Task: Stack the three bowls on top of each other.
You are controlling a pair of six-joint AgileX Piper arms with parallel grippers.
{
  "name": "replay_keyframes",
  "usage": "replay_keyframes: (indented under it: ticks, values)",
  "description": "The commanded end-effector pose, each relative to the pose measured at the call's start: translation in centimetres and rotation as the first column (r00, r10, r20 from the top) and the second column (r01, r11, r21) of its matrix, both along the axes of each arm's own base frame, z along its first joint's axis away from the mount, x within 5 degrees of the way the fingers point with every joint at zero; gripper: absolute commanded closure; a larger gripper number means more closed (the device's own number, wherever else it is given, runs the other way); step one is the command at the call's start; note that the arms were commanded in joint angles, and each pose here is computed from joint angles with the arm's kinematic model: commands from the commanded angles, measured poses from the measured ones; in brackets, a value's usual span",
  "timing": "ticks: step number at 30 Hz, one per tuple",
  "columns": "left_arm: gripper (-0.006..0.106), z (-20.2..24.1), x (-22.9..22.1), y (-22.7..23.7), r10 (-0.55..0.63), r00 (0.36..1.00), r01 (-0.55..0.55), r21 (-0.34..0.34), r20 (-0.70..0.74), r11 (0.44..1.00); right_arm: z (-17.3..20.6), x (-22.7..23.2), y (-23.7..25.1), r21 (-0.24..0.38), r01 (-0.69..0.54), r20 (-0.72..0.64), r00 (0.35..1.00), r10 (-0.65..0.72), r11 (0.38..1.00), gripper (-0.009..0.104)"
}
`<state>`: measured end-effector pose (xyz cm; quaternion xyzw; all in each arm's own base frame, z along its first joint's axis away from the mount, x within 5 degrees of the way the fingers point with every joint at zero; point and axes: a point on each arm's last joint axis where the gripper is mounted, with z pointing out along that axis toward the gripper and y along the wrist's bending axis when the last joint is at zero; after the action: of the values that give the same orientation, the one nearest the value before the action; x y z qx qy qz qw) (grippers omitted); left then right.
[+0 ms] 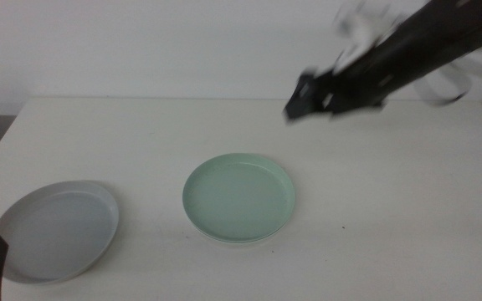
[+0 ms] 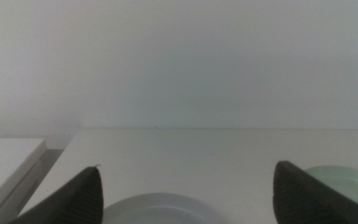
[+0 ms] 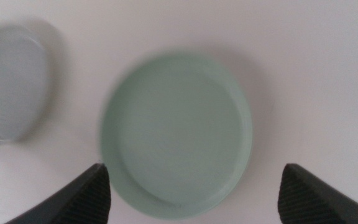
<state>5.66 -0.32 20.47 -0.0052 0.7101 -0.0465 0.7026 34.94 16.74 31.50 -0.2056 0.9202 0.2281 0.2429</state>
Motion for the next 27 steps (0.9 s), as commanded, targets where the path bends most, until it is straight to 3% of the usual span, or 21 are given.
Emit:
replay_keyframes:
  ticks: [1,6,15,27]
  values:
    - [0.007,0.1,0.0,0.0,0.002,1.000,-0.002,-0.004,0.010,1.000,5.0,-3.0,-2.0,0.006,-0.037,0.144,0.989,0.036,0.999,0.002]
    - [0.007,0.1,0.0,0.0,0.002,1.000,-0.002,-0.004,0.010,1.000,10.3,-10.2,-4.9,0.004,-0.076,0.342,0.937,0.070,0.997,0.002]
    - [0.007,0.1,0.0,0.0,0.002,1.000,-0.002,-0.004,0.010,1.000,9.5,-20.9,-8.8,0.006,-0.067,0.470,0.881,0.056,0.998,0.002]
    - [0.007,0.1,0.0,0.0,0.002,1.000,-0.002,-0.004,0.010,1.000,9.2,-22.9,-9.7,0.013,-0.047,0.527,0.849,0.034,0.999,0.002]
